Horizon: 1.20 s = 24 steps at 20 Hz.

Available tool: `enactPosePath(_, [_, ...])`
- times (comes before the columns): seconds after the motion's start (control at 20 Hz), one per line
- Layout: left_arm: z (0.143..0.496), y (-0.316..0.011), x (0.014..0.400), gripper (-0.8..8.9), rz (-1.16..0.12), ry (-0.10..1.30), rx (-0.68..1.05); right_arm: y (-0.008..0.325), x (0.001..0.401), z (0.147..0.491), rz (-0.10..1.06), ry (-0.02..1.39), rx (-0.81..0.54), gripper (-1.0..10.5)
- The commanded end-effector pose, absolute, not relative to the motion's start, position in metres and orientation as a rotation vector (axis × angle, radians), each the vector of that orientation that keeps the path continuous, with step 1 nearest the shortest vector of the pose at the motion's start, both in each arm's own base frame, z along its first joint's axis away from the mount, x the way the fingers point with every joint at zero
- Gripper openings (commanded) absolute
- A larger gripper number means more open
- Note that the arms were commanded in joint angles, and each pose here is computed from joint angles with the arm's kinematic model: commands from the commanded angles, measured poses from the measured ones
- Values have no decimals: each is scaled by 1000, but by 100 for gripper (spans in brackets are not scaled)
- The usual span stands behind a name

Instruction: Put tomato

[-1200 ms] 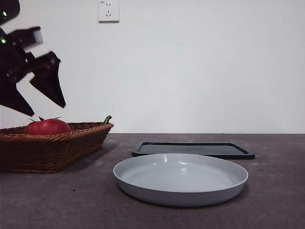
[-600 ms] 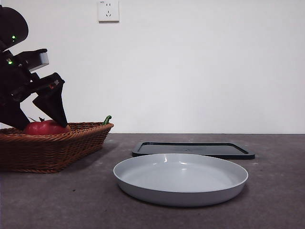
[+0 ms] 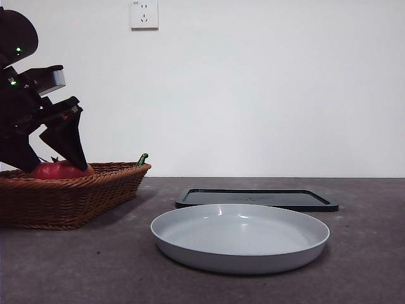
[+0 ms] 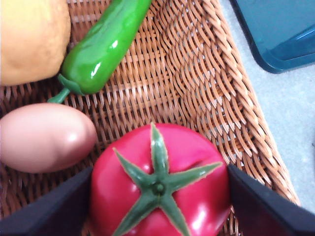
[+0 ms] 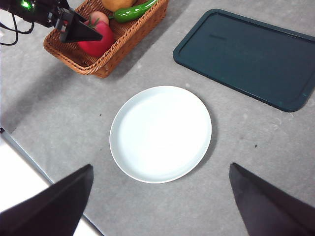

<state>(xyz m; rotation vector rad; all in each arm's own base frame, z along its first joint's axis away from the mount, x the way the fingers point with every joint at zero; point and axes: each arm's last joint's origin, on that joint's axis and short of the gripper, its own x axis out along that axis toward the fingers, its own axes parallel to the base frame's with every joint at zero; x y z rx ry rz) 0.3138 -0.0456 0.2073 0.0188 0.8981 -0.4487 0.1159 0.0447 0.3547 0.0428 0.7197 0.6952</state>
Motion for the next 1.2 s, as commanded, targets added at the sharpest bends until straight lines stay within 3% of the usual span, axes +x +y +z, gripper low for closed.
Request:
enactPosePath(0.05, [207,-47,318,276,-450,904,20,46,117,360,702,698,40,440])
enactPosePath(0.25, [221,-48,318,276,-449,868,-3,46,117,360,702,698,40,440])
enactPosePath(0.45, [260,-52,306,277,-504,759,-7,46,117,360,702,698,40,440])
enactPosePath(0.75, [311,-94,266,277,-682,600,56,46,117,360,701,698,40,440])
enactPosePath(1.0, [306,-154,247,277,-890,577,127,45,117,360,701,698,40,440])
enactPosePath(1.2, [283,-195,245,277,-961,606,189,45,117,360,701,699,41,440])
